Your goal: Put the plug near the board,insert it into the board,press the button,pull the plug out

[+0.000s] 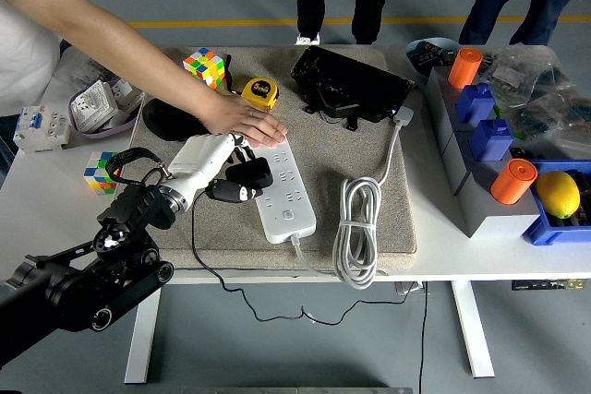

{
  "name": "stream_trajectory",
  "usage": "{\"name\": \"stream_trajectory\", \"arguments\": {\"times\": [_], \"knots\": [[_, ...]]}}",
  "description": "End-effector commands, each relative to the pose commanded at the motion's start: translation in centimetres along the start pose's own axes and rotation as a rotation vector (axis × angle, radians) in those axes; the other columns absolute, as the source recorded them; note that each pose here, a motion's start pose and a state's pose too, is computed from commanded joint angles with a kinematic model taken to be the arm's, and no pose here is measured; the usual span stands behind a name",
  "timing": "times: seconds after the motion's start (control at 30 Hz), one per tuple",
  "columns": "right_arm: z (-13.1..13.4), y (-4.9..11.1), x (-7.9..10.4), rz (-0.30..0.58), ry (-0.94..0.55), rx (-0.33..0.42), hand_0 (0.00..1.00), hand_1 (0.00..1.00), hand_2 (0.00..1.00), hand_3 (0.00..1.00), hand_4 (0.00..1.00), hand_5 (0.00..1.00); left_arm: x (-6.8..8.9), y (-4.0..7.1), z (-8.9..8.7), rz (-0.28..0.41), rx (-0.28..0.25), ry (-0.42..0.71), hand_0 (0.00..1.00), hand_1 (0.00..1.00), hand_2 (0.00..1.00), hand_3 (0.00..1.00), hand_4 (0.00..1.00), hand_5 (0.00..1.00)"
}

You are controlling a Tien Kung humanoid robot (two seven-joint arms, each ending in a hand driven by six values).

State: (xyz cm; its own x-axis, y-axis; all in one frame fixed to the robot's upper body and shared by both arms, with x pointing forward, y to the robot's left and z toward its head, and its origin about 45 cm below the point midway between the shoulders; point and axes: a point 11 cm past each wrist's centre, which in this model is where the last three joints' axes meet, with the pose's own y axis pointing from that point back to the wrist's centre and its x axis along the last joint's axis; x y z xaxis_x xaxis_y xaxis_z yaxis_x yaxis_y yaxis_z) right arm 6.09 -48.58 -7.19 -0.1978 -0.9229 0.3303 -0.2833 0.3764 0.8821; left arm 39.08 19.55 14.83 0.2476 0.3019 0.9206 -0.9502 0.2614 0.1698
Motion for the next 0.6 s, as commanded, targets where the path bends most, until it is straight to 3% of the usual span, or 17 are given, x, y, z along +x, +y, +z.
{"name": "stream_trajectory", "arguments": {"times": [0.4,0.6], "knots": [[-0.04,-0.01,-0.04,0.0,0.001,0.002,0.607,0.639,0.645,0.549,0.96,0.43,-0.32,0.01,-0.13,-0.003,0.006,0.018,0.236,0.41,0.426,0.509,0.826,0.146],[0.04,0.01,0.03,0.003,0.003,0.002,0.607,0.639,0.645,0.55,0.957,0.427,0.11,0.06,0.12,0.027,-0.024,0.045,0.224,0.381,0.398,0.502,0.822,0.131]]}}
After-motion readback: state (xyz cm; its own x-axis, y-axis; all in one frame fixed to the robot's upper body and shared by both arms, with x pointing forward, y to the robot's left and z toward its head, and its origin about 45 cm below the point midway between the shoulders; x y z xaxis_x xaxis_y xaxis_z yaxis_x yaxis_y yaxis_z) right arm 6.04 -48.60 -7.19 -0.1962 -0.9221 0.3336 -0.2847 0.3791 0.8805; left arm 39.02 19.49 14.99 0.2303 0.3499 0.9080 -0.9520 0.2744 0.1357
